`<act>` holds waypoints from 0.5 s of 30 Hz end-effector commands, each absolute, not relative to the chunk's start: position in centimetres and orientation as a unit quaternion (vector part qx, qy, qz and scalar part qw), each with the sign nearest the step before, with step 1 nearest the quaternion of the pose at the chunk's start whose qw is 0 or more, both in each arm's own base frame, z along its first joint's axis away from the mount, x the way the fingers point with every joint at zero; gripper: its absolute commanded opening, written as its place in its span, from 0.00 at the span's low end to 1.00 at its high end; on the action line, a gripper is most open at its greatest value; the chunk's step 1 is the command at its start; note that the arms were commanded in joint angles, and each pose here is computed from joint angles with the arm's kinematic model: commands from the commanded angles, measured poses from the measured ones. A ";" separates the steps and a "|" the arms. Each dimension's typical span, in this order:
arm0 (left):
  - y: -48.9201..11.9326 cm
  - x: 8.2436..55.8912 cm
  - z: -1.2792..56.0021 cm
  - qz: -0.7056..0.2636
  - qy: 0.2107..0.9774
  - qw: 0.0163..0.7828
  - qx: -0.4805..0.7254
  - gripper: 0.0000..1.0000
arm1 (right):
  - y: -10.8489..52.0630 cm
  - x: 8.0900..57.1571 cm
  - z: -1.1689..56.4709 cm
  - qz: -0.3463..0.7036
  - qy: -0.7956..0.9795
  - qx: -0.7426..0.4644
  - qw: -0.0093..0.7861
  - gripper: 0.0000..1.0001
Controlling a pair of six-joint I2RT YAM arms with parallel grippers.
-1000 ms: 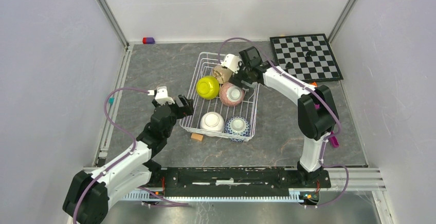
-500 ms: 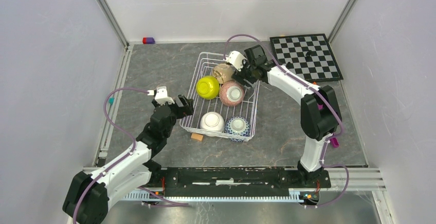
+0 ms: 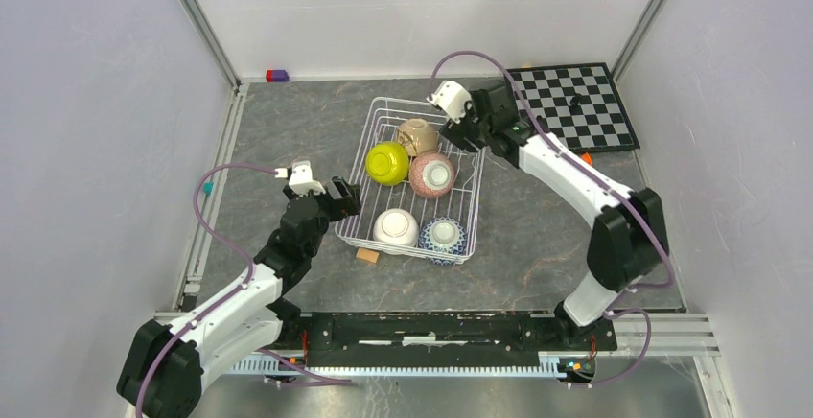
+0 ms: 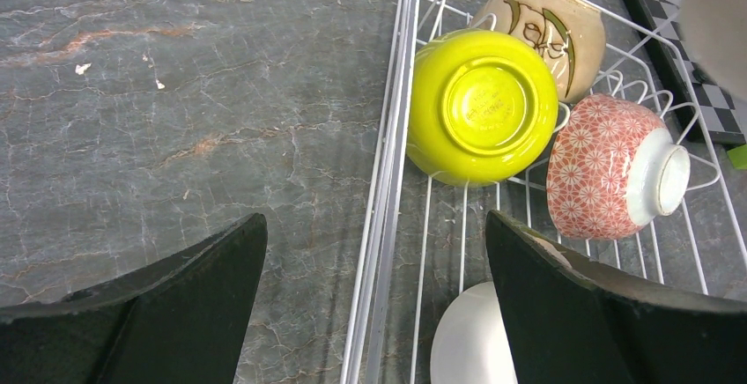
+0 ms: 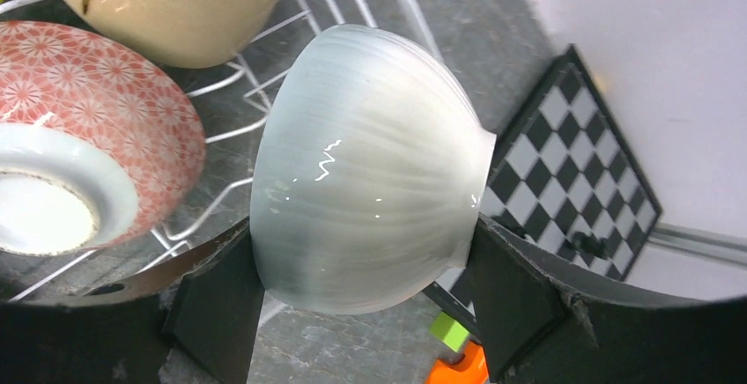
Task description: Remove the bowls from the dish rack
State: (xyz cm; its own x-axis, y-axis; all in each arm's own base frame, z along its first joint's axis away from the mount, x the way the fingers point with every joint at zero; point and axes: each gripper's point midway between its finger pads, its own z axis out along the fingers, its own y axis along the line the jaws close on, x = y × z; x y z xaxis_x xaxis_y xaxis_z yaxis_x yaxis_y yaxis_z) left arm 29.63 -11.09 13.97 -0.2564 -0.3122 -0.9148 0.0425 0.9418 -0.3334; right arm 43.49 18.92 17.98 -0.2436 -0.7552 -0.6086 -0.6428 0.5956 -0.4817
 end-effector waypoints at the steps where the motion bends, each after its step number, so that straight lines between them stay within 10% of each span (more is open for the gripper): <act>1: -10.4 30.1 15.0 -0.130 0.766 0.624 -0.085 0.99 | 17.0 44.0 25.2 -0.103 0.752 -0.374 0.533 0.53; 15: -10.4 30.1 15.0 -0.132 0.766 0.623 -0.088 0.99 | 16.0 42.2 26.9 0.004 0.740 -0.261 0.620 0.46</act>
